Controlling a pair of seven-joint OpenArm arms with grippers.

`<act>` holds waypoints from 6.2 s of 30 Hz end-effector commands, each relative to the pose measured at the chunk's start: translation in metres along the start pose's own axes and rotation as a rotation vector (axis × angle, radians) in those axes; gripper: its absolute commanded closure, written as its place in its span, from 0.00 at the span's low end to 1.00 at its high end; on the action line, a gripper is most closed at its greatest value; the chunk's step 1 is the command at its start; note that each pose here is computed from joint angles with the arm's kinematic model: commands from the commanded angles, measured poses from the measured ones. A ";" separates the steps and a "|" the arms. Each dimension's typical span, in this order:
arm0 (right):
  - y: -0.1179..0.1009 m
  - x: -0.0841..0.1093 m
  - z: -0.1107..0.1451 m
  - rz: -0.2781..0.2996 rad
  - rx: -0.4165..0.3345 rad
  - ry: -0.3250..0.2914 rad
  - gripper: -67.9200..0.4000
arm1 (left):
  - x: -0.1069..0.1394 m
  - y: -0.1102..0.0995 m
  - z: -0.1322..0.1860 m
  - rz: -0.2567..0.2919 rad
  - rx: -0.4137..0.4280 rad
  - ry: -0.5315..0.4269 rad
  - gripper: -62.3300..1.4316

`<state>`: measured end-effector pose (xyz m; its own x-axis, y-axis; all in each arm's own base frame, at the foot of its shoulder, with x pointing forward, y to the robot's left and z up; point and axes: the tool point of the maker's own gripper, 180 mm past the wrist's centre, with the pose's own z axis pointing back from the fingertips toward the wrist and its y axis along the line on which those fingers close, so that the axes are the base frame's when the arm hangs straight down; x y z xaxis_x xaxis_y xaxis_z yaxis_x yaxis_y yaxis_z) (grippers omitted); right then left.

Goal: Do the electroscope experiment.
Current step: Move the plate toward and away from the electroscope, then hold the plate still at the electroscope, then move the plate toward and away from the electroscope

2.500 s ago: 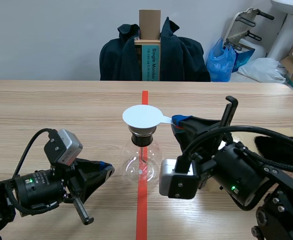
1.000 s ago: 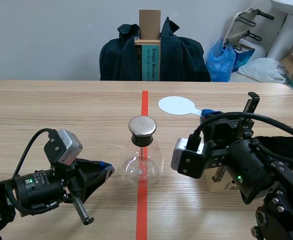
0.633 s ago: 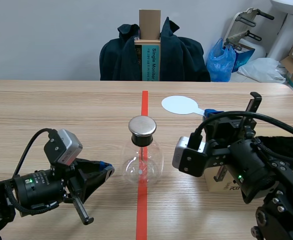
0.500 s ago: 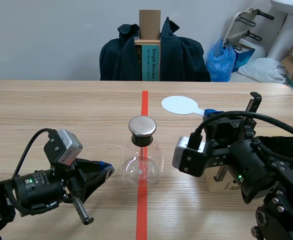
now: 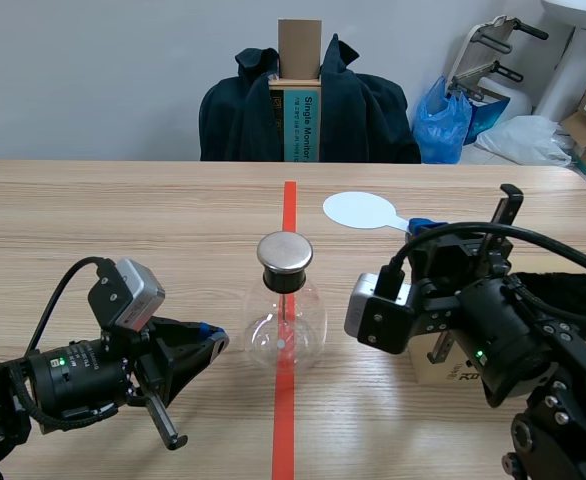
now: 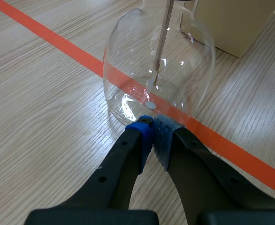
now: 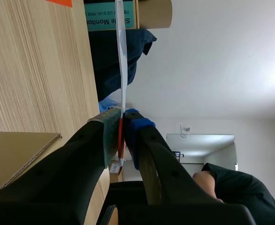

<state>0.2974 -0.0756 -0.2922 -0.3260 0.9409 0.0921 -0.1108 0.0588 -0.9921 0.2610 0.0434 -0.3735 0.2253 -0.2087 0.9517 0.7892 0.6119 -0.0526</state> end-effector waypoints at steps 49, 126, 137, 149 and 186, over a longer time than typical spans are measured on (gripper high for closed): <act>-0.013 0.055 0.005 0.016 -0.042 -0.314 0.98 | 0.013 0.001 -0.003 0.000 0.004 -0.044 0.95; -0.014 0.053 0.004 0.018 -0.047 -0.304 0.98 | 0.013 0.002 -0.003 -0.001 0.005 -0.044 0.95; -0.019 0.060 0.003 0.028 -0.060 -0.353 0.98 | 0.013 0.002 -0.003 -0.001 0.005 -0.044 0.95; -0.019 0.052 0.000 0.026 -0.060 -0.305 0.98 | 0.013 0.002 -0.003 -0.001 0.005 -0.044 0.95; -0.018 0.035 -0.004 0.022 -0.057 -0.206 0.98 | 0.014 0.002 -0.003 -0.001 0.006 -0.049 0.95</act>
<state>0.2875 -0.0441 -0.2842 -0.5029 0.8588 0.0980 -0.0945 0.0580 -0.9938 0.2611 0.0437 -0.3734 0.2251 -0.2083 0.9518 0.7886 0.6127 -0.0524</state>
